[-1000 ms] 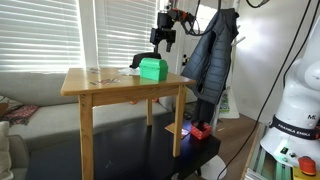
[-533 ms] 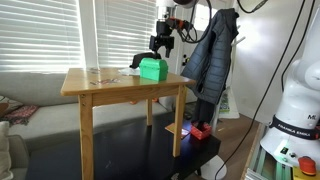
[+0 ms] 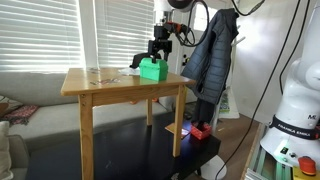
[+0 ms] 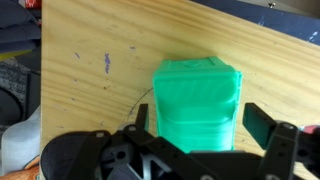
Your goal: Open the green container
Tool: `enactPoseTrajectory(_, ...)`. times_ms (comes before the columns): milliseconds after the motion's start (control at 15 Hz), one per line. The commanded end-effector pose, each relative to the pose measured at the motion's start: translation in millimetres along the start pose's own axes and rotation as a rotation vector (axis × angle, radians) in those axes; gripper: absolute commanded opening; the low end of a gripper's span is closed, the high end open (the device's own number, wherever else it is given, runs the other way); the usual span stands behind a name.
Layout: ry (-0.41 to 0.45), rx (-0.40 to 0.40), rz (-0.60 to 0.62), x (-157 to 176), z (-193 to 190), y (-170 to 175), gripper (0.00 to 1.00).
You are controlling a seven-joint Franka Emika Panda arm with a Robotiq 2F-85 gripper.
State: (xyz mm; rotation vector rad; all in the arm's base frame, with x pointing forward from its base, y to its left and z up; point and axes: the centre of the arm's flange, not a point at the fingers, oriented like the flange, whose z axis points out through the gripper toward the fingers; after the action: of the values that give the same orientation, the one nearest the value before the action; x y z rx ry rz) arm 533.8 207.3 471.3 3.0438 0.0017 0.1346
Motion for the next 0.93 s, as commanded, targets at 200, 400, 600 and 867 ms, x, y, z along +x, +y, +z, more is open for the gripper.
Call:
enactPoseTrajectory(200, -0.001, -0.010, -0.049, 4.6, -4.5, -9.0, 0.49)
enactPoseTrajectory(400, 0.013, -0.071, -0.068, -2.4, -8.7, -17.7, 0.49)
enactPoseTrajectory(600, 0.034, -0.180, -0.098, -11.2, -11.9, -29.4, 0.49)
enactPoseTrajectory(867, 0.071, -0.341, -0.095, -22.5, -10.4, -44.4, 0.49)
